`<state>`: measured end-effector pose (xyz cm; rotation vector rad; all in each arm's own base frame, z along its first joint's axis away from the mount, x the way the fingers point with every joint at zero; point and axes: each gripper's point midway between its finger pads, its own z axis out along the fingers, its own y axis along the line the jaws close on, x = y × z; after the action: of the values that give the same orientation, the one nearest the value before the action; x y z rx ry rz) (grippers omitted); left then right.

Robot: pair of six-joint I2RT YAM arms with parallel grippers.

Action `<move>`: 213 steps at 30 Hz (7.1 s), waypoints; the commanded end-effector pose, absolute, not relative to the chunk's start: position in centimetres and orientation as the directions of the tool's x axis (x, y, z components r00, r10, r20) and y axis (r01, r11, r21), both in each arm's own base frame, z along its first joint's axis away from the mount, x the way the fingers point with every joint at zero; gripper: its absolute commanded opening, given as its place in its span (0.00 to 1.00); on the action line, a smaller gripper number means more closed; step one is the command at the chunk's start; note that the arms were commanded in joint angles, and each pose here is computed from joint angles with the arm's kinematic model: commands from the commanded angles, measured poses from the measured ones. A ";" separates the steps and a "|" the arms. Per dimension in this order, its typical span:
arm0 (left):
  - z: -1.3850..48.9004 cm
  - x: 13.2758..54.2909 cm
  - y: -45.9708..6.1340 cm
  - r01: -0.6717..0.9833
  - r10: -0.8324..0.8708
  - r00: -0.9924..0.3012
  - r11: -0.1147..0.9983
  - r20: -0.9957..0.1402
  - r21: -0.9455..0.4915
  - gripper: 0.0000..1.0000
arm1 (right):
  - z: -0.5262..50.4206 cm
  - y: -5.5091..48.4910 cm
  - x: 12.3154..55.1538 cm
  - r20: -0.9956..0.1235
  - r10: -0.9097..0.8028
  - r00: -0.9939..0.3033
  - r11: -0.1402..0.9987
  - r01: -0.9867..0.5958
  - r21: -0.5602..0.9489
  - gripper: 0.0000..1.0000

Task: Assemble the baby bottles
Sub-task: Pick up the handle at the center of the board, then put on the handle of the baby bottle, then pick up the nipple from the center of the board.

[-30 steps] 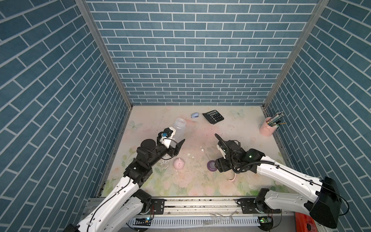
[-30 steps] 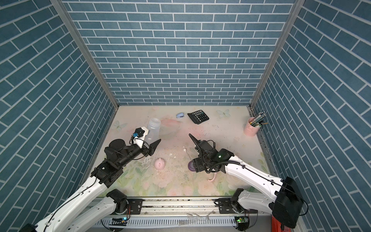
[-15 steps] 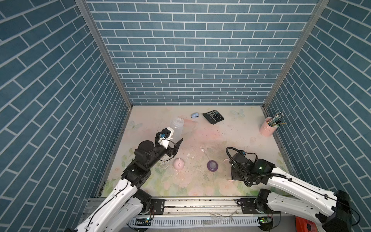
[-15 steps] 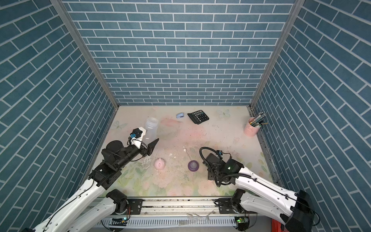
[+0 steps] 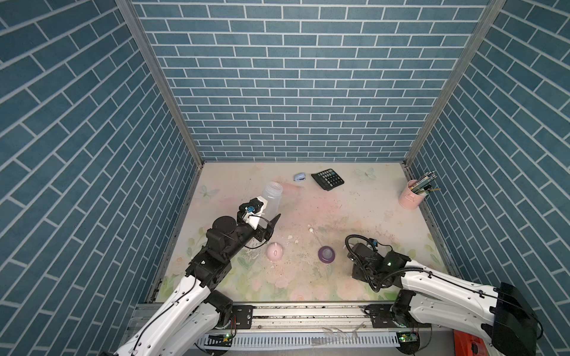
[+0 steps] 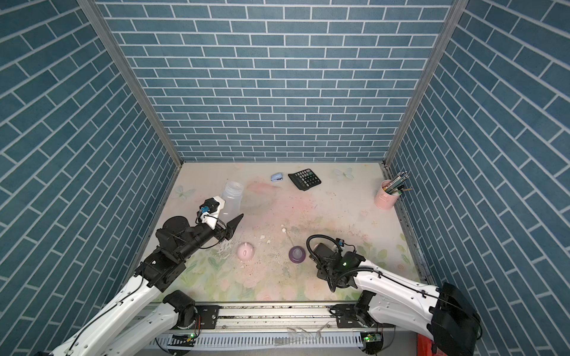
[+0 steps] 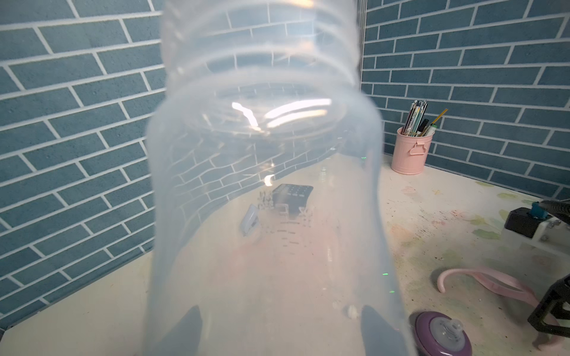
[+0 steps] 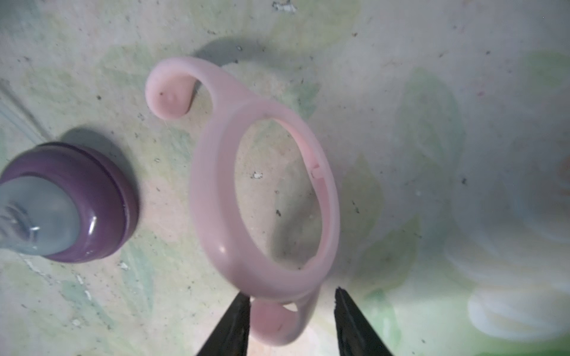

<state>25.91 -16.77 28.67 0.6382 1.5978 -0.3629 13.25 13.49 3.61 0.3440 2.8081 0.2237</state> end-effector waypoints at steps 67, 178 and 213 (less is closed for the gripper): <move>37.9 13.9 -26.8 0.973 -0.120 -0.144 -0.197 -0.982 -0.118 0.65 | 43.2 34.0 19.0 -0.937 -0.034 0.348 0.384 -0.861 -0.334 0.00; 31.3 23.6 -17.8 0.649 0.085 0.119 0.747 -0.989 0.142 0.61 | 3.4 24.7 18.9 -0.199 -0.424 -0.883 0.894 -0.443 0.060 0.93; 31.6 23.3 -17.5 0.643 0.084 0.129 0.752 -0.988 0.148 0.60 | 0.8 24.0 18.7 -0.156 -0.414 -0.897 0.908 -0.419 -0.001 0.74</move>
<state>23.67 -17.62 30.43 0.6457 1.4409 -0.4556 19.11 24.77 1.72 -0.6909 2.8746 0.1108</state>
